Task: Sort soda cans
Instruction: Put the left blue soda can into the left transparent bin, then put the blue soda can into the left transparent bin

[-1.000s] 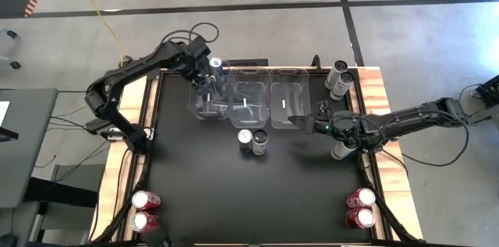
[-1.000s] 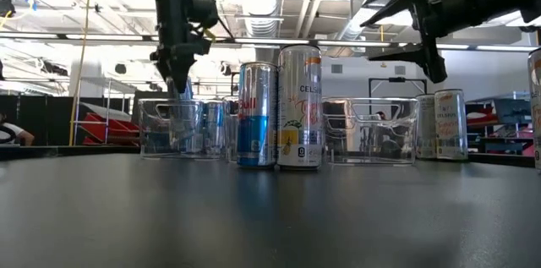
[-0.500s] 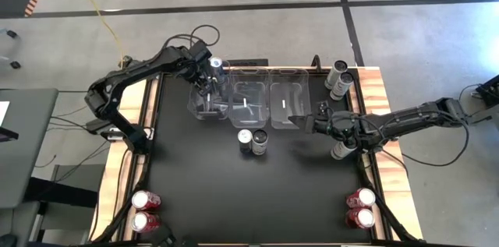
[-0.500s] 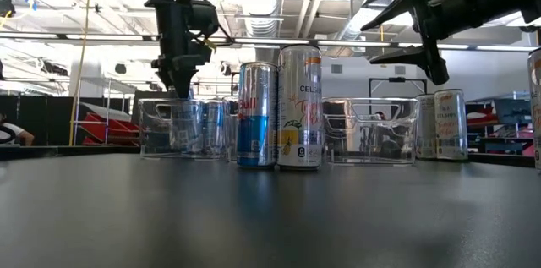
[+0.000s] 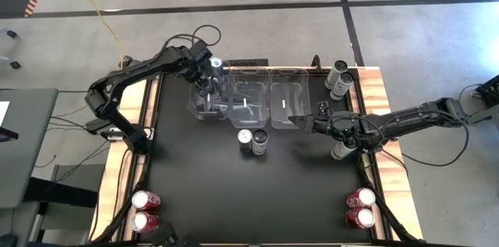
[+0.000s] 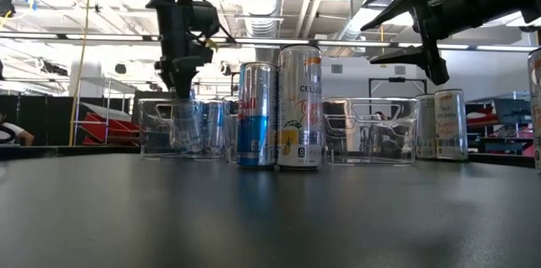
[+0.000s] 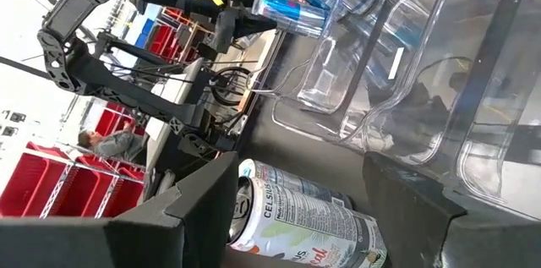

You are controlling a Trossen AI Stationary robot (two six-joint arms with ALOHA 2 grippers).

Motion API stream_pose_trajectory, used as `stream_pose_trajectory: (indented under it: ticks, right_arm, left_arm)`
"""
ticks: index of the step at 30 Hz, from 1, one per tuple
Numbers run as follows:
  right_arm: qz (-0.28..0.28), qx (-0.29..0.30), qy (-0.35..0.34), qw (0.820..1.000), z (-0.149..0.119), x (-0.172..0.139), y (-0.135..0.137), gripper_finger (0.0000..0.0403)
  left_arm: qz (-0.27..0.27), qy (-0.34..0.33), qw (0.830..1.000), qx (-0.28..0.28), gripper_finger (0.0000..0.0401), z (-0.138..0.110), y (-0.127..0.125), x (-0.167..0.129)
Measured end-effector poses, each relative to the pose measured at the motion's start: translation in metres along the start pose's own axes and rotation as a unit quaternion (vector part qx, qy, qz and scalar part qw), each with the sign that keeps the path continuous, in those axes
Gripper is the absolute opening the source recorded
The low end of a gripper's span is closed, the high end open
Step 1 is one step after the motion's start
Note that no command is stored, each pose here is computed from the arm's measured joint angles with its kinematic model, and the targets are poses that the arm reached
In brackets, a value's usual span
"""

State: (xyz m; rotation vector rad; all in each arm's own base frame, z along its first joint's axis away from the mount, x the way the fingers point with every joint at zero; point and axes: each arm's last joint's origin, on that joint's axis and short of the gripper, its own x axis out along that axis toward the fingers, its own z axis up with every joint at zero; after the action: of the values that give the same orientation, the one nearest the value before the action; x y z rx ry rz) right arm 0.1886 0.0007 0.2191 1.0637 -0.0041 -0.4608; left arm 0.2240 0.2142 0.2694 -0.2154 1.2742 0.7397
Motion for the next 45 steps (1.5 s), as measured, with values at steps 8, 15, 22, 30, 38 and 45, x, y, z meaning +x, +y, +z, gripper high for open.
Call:
stream_pose_trajectory:
  ticks: [8,15,22,30,38,45]
  right_arm:
    - [0.003,0.005,0.004,1.0,-0.001,-0.001,0.001,0.027]
    - [0.004,0.01,0.01,1.0,-0.004,-0.002,0.001,0.027]
    - [0.0,0.012,0.002,1.0,-0.001,0.0,0.0,0.027]
    - [-0.001,0.012,0.002,1.0,-0.001,0.0,0.0,0.027]
    - [-0.003,0.016,0.0,1.0,0.0,0.0,-0.001,0.027]
    - [-0.003,0.024,-0.017,1.0,0.005,0.002,-0.001,0.027]
  left_arm:
    - [-0.002,0.032,0.999,0.01,0.0252,0.004,-0.004,0.019]
    - [-0.003,0.03,0.999,0.031,0.0254,0.01,-0.002,0.013]
    - [0.011,0.012,0.999,0.045,0.0287,0.015,0.002,0.006]
    - [0.015,0.034,0.998,0.048,0.03,0.011,0.007,0.007]
    - [0.011,0.05,0.998,0.047,0.0301,0.005,0.01,0.002]
    - [0.02,0.006,0.999,0.045,0.0301,0.002,0.015,-0.021]
